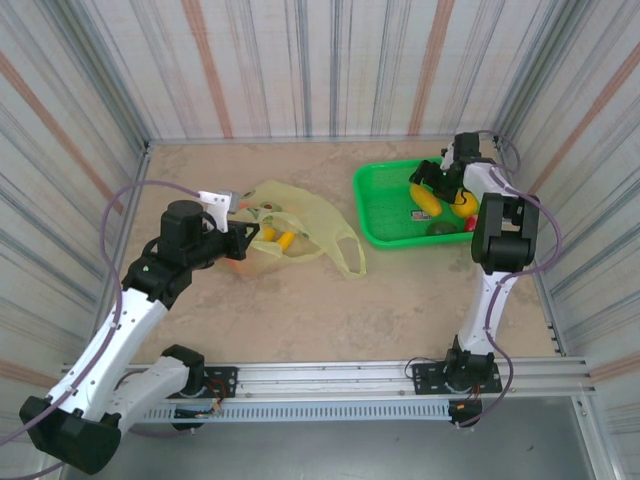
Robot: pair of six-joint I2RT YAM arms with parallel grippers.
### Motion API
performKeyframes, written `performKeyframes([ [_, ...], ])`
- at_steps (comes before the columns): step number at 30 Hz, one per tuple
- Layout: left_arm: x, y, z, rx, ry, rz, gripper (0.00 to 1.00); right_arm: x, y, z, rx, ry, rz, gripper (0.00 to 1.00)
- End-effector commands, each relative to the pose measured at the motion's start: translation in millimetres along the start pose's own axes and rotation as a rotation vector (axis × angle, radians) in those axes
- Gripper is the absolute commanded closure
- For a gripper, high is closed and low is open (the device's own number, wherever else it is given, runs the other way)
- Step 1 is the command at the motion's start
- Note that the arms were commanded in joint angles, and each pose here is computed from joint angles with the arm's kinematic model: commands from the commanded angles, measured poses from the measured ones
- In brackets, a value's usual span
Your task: Place the fake fruits into the plastic bag and tie a complex knot
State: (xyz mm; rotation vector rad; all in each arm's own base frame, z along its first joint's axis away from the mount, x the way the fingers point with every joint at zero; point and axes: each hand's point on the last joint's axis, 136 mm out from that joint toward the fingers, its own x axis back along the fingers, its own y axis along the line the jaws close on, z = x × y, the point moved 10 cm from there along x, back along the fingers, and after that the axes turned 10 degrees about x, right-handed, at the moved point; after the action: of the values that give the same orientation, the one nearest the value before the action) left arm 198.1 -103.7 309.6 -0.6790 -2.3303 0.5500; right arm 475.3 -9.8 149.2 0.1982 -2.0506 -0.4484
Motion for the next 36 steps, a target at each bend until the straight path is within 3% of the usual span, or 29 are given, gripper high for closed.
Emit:
performKeyframes([
  [1,-1,2,0,-0.003,0.0,0.006,1.0,6,15,10,0.087,0.037,0.022,0.09],
  [5,-1,1,0,-0.003,0.003,0.016,1.0,0,18,18,0.142,0.084,0.123,0.09],
  [11,0,1,0,-0.002,0.002,0.017,1.0,-14,21,25,0.168,0.155,0.225,0.17],
  [18,1,2,-1,0.0,-0.002,0.013,1.0,-18,23,27,0.148,0.186,0.24,0.35],
  [22,1,2,-1,0.001,-0.004,0.015,1.0,-3,31,22,0.161,0.144,0.245,0.5],
  [25,1,3,-1,0.003,-0.005,0.011,1.0,11,35,17,0.159,0.113,0.251,0.56],
  [29,0,4,-2,0.006,-0.005,0.008,1.0,38,50,12,0.142,0.052,0.215,0.57],
  [36,2,4,-2,0.005,-0.011,0.006,1.0,103,128,26,0.237,-0.098,-0.024,0.55],
])
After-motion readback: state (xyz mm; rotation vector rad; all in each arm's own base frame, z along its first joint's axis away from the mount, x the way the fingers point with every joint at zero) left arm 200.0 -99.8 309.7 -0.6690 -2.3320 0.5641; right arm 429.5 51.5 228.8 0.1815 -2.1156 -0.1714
